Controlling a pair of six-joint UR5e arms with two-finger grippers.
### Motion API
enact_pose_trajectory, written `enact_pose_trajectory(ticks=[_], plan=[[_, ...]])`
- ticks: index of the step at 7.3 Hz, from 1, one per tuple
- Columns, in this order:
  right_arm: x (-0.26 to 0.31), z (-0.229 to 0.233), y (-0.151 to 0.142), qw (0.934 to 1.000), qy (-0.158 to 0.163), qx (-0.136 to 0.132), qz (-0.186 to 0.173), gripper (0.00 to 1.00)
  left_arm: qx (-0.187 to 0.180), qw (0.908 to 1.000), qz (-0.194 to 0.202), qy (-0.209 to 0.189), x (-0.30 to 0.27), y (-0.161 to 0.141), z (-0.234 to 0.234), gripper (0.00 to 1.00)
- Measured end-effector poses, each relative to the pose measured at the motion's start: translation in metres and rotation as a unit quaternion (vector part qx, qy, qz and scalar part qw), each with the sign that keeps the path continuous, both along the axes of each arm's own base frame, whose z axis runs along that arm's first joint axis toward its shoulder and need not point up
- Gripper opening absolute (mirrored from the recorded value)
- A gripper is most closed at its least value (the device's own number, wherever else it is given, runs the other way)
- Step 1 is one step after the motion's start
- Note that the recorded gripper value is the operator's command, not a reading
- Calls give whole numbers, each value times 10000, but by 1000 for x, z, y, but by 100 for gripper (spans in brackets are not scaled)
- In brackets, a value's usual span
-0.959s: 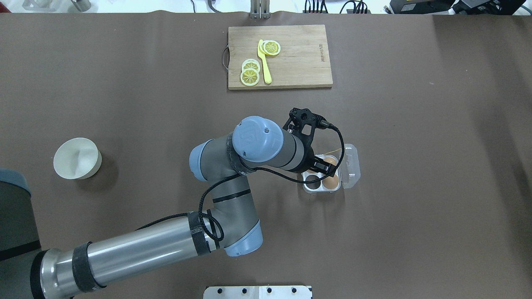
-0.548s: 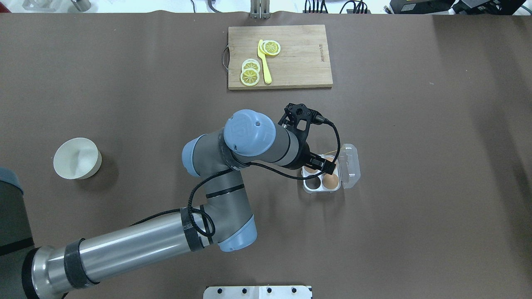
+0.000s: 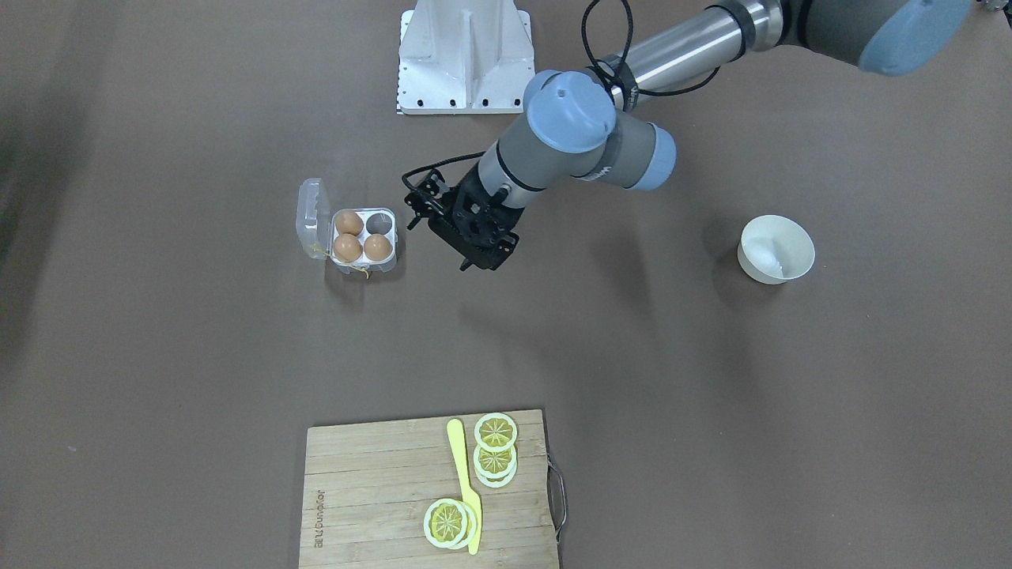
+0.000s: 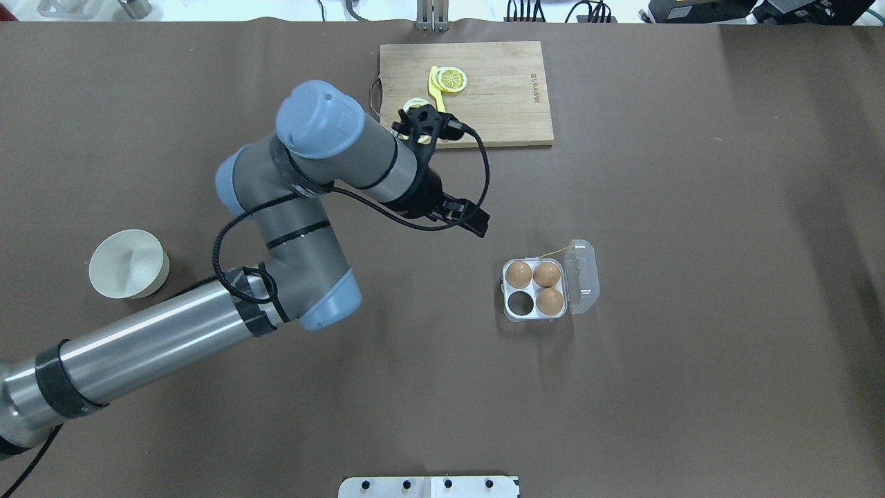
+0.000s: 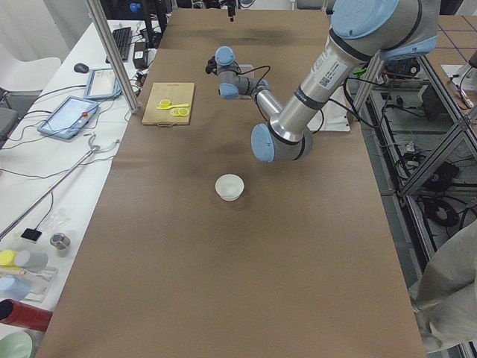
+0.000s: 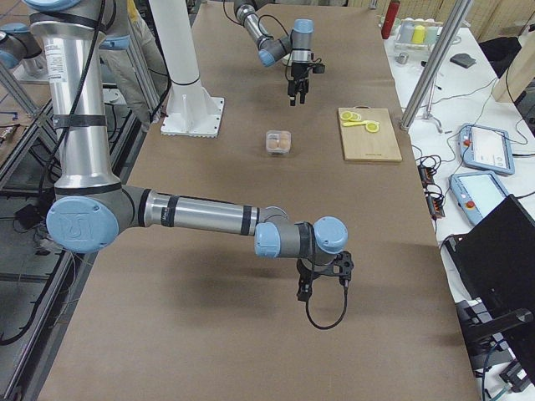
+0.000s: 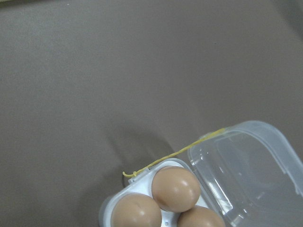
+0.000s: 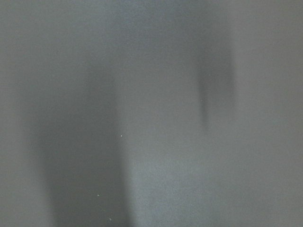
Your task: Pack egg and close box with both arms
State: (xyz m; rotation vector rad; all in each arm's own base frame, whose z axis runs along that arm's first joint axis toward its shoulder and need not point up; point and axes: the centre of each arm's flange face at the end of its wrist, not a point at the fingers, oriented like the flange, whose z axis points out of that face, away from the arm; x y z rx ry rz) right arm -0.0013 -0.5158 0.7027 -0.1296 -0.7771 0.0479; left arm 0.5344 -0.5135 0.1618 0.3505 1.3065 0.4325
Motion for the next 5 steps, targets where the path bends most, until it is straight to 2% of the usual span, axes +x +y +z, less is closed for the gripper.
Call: enact_pose_trajectory(ticks=[3,5], plan=[[0,-2,-2,10000,-3,42,-26,100,168,9997,125,-141,-124,-76,79,97],[0,-1,-2,10000,-3,48,-38,100,196,9995,-62,-244,-206,-98,132,97]])
